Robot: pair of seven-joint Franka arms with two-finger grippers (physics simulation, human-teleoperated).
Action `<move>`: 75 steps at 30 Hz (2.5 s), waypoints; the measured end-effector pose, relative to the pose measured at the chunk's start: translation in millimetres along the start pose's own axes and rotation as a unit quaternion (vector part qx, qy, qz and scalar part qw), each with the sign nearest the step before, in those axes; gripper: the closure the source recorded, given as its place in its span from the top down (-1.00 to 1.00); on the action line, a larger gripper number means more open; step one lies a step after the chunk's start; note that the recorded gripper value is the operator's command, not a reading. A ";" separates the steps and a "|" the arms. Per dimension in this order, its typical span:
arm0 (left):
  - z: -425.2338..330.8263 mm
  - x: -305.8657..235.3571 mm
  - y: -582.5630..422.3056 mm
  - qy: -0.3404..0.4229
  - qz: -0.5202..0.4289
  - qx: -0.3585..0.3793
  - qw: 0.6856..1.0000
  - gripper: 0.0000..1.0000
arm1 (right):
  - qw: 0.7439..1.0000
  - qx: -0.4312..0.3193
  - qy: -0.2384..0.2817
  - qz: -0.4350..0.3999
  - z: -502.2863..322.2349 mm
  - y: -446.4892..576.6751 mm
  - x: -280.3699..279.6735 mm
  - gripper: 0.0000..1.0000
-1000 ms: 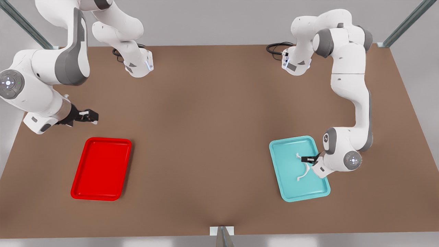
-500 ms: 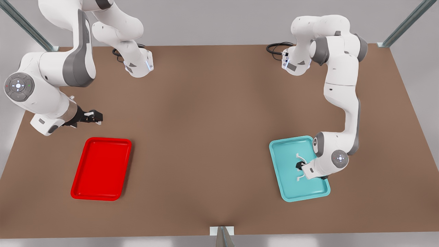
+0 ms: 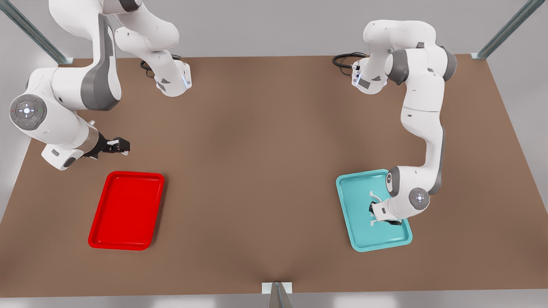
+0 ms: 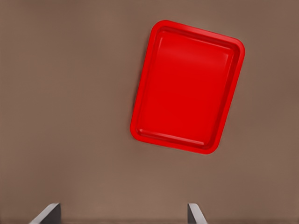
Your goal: Take the drainage pipe clamp from the left arm, pass it to the right arm, and place it in the plate on the right side
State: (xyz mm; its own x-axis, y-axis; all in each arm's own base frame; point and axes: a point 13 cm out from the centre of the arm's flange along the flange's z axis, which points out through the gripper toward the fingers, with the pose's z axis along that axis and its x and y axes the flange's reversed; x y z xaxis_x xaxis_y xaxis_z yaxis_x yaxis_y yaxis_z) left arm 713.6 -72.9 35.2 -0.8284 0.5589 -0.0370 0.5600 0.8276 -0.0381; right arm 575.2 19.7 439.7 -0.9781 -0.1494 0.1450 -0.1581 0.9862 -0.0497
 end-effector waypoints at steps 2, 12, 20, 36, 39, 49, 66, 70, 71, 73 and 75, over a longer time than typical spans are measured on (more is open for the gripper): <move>0.6 0.3 1.1 0.000 0.006 -0.001 1.000 -0.06 | 1.000 0.000 0.001 0.000 0.4 0.0 0.2 1.00; -5.7 -3.2 0.9 -0.007 0.010 0.001 1.000 -0.57 | 1.000 0.000 0.003 -0.004 1.9 3.8 0.5 1.00; -138.9 -43.5 -77.3 -0.016 0.020 -0.010 1.000 -0.57 | 0.997 0.010 -0.003 -0.078 8.7 94.7 -33.7 1.00; -146.5 -146.7 -433.8 0.046 -0.261 0.063 0.962 -0.57 | 0.967 -0.044 -0.059 -0.244 126.4 375.3 -54.7 1.00; -138.6 -155.6 -446.7 0.039 -0.328 0.068 0.941 -0.57 | 0.960 -0.051 -0.090 -0.259 140.5 392.5 -41.0 1.00; -138.0 -163.2 -447.9 0.036 -0.445 0.074 0.892 -0.57 | 0.928 -0.049 -0.169 -0.328 160.1 426.7 -46.1 1.00; -133.1 -164.4 -448.1 0.040 -0.498 0.074 0.863 -0.57 | 0.891 -0.027 -0.233 -0.390 203.7 438.4 -96.3 1.00; -134.0 -164.6 -448.6 0.040 -0.504 0.074 0.860 -0.57 | 0.885 -0.023 -0.236 -0.400 210.7 439.9 -98.7 1.00; -134.2 -164.7 -448.7 0.040 -0.505 0.074 0.859 -0.57 | 0.884 -0.022 -0.235 -0.403 214.8 440.4 -99.0 1.00; -134.4 -164.7 -448.8 0.040 -0.508 0.074 0.857 -0.57 | 0.883 -0.021 -0.234 -0.407 220.5 441.0 -100.3 1.00; -134.4 -164.7 -448.8 0.041 -0.510 0.074 0.856 -0.57 | 0.881 -0.019 -0.233 -0.411 225.3 442.3 -103.6 1.00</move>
State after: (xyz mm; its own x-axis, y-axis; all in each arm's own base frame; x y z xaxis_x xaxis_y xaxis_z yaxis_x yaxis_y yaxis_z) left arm 597.4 -529.4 192.6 -0.8812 -0.4447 0.1603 -0.4659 0.8744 -0.1356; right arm 576.1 455.2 180.0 -0.4865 -0.8183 -0.3061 -0.8427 0.5320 -0.0831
